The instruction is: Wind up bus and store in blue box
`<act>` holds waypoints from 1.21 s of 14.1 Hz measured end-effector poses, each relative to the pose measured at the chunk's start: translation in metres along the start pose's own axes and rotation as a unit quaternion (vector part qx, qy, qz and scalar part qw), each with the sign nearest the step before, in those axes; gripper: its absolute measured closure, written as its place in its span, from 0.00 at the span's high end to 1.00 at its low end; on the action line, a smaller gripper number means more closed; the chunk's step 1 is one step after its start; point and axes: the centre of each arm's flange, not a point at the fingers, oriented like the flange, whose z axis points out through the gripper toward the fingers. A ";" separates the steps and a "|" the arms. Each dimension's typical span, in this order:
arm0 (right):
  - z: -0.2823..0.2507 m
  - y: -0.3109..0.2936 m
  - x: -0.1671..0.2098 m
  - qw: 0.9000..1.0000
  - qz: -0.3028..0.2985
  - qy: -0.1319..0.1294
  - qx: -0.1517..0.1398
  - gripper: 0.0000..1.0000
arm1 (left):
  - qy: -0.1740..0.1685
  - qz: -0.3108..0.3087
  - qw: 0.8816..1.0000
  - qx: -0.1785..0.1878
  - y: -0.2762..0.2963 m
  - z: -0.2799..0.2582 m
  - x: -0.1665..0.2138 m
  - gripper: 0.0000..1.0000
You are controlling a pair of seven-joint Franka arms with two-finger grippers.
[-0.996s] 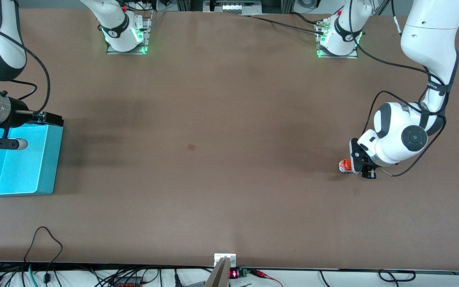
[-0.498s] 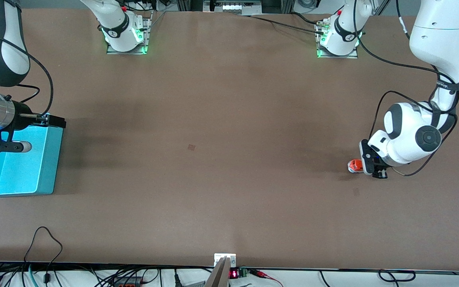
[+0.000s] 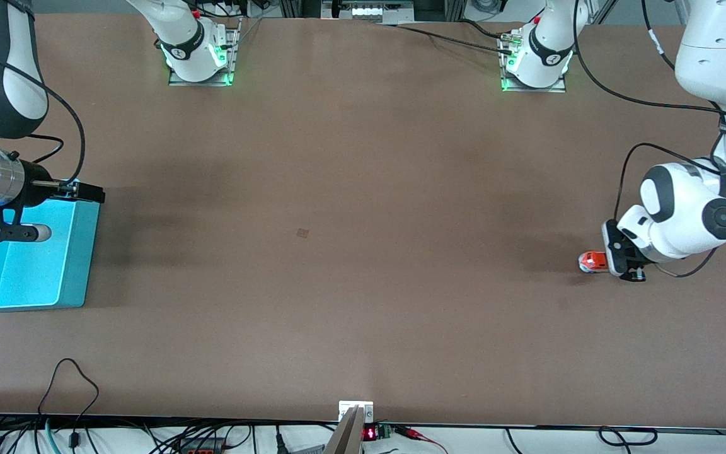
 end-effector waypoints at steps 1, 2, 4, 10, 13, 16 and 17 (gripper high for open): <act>0.001 0.000 0.000 1.000 0.001 -0.001 0.000 1.00 | 0.000 0.003 1.000 0.001 0.000 0.000 -0.012 0.50; 0.003 0.001 0.000 1.000 0.002 -0.004 0.000 1.00 | 0.000 0.008 1.000 0.002 0.001 0.000 -0.024 0.50; 0.005 0.001 -0.001 1.000 0.002 -0.008 0.000 1.00 | -0.001 0.014 1.000 0.004 0.002 0.001 -0.045 0.50; 0.005 0.003 -0.001 1.000 0.004 -0.009 0.000 1.00 | -0.002 0.015 1.000 0.010 0.002 0.002 -0.090 0.50; 0.005 0.003 -0.001 1.000 0.004 -0.010 0.000 1.00 | -0.002 0.016 1.000 0.009 0.002 0.002 -0.090 0.50; 0.006 0.004 -0.001 1.000 0.004 -0.010 0.000 1.00 | -0.002 0.016 1.000 0.009 0.001 0.002 -0.090 0.50; 0.006 0.004 -0.001 1.000 0.005 -0.010 0.000 1.00 | -0.002 0.016 1.000 0.009 0.001 0.002 -0.090 0.50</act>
